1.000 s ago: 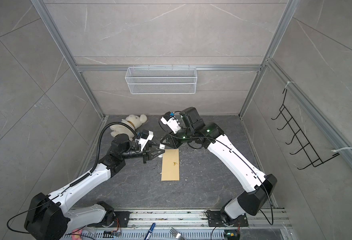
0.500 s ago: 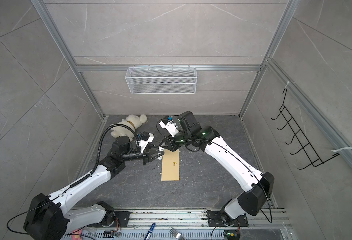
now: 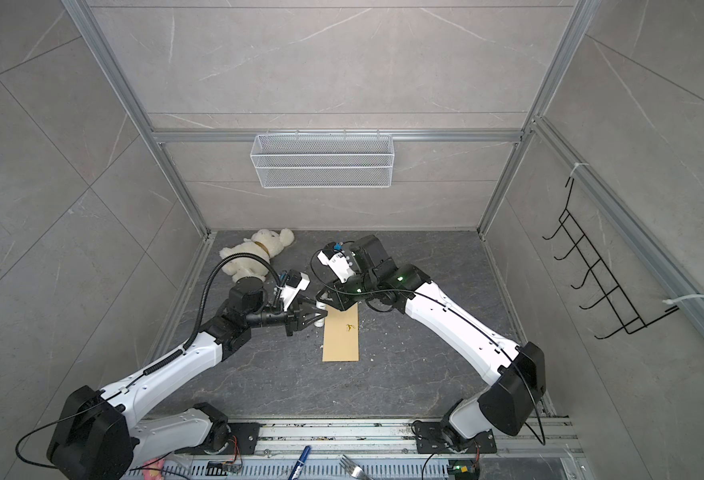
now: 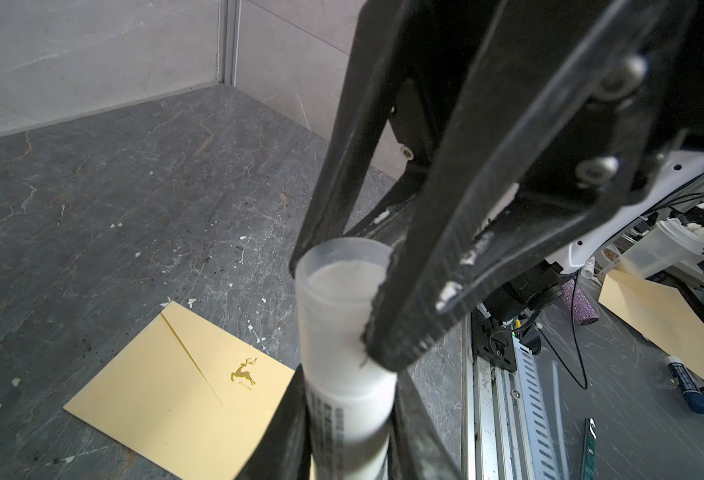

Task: Place the letter into the envelope and seal it
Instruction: 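Press the clear cap down onto the glue stick with the right gripper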

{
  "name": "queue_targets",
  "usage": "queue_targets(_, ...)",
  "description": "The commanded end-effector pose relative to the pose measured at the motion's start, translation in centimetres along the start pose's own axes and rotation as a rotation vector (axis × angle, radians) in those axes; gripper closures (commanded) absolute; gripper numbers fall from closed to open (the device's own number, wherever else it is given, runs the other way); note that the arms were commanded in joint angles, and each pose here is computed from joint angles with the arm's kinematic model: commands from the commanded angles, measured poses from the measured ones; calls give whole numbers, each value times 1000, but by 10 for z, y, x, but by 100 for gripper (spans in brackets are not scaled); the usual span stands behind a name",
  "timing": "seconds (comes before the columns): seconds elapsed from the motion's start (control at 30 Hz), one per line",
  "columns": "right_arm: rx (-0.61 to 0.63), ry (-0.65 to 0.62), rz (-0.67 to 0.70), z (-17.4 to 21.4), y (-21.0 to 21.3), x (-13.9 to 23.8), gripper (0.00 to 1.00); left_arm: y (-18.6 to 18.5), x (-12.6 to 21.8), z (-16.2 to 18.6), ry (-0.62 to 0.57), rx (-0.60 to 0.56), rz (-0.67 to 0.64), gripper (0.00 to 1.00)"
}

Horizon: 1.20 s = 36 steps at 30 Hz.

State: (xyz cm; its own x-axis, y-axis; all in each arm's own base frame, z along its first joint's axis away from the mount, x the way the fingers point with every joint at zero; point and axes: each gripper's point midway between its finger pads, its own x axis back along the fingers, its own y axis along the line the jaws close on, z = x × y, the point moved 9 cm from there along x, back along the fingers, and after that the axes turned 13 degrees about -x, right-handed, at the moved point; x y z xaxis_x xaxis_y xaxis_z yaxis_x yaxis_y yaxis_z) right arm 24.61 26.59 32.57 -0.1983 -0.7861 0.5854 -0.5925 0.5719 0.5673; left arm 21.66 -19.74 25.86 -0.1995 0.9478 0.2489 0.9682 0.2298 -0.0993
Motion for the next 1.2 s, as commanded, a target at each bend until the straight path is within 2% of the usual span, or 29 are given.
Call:
queue_targets(0.0, -88, 253, -51, 51, 6, -30, 87, -4, 16, -66, -245, -253, -79, 100)
queue_targets(0.77, -120, 305, -20, 72, 1, -49, 89, -5, 21, -66, -252, -261, -119, 100)
queue_targets(1.17, -95, 294, -6, 71, 2, -48, 90, 0, 19, -67, -248, -252, -152, 100)
